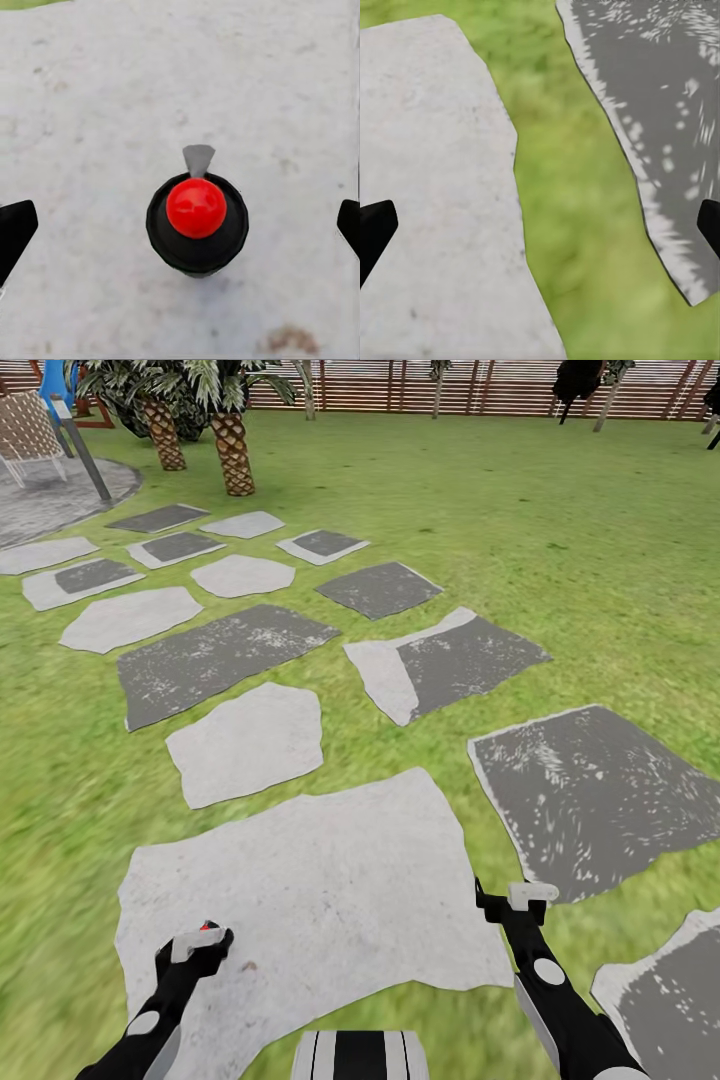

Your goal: In the garden, pick up the pesticide atomizer on the floor and spray pesticide onto both trees until each tree trunk is fully covered.

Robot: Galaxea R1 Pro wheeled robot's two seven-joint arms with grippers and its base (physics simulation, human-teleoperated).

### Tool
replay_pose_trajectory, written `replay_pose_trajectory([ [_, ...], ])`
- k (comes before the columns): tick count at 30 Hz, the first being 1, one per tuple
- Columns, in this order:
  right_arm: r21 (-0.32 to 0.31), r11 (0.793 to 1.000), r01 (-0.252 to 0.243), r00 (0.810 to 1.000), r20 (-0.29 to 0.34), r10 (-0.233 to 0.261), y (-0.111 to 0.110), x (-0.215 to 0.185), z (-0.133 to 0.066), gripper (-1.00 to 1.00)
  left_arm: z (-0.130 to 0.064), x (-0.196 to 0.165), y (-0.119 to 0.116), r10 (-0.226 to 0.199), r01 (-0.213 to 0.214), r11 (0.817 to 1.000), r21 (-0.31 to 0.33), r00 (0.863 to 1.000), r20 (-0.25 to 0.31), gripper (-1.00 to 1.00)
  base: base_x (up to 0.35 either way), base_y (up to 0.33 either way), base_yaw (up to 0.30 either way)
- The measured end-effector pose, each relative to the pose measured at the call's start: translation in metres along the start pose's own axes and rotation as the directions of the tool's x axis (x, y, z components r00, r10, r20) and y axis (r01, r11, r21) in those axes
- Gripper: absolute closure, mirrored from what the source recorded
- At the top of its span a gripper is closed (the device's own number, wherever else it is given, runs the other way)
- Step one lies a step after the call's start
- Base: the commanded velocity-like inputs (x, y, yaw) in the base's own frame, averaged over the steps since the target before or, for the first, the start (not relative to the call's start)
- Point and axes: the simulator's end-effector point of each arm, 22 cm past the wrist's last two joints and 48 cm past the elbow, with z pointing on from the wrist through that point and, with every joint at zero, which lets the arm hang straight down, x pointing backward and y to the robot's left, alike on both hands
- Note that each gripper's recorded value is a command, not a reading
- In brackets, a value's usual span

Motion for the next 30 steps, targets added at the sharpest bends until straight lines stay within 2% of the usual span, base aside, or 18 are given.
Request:
replay_pose_trajectory([
  [2, 0.000, 1.000, 0.000, 1.000, 0.000, 0.000, 0.000, 0.000, 0.000, -1.00, 0.000, -0.009, 0.001, 0.001, -0.001, 1.000, -0.001, 0.999, 0.044, -1.00, 0.000, 0.000, 0.000],
  [4, -0.001, 1.000, 0.000, 1.000, 0.000, 0.000, 0.000, 0.000, 0.000, -1.00, -0.001, -0.014, 0.001, 0.002, -0.002, 1.000, -0.001, 0.998, 0.065, -1.00, 0.000, 0.000, 0.000],
  [9, 0.000, 1.000, 0.000, 1.000, 0.000, 0.000, 0.000, 0.000, 0.000, -1.00, -0.001, -0.017, 0.001, 0.002, -0.002, 1.000, -0.001, 0.997, 0.079, -1.00, 0.000, 0.000, 0.000],
  [17, -0.003, 1.000, 0.006, 0.999, -0.038, -0.006, 0.002, 0.023, 0.003, -1.00, 0.002, 0.004, 0.001, 0.008, -0.007, 1.000, -0.002, 0.999, 0.045, -1.00, 0.000, 0.000, 0.000],
  [30, -0.004, 1.000, 0.008, 0.998, -0.055, -0.008, 0.003, 0.033, 0.004, -1.00, 0.004, 0.013, 0.001, 0.010, -0.009, 1.000, -0.003, 1.000, 0.030, -1.00, 0.000, 0.000, 0.000],
])
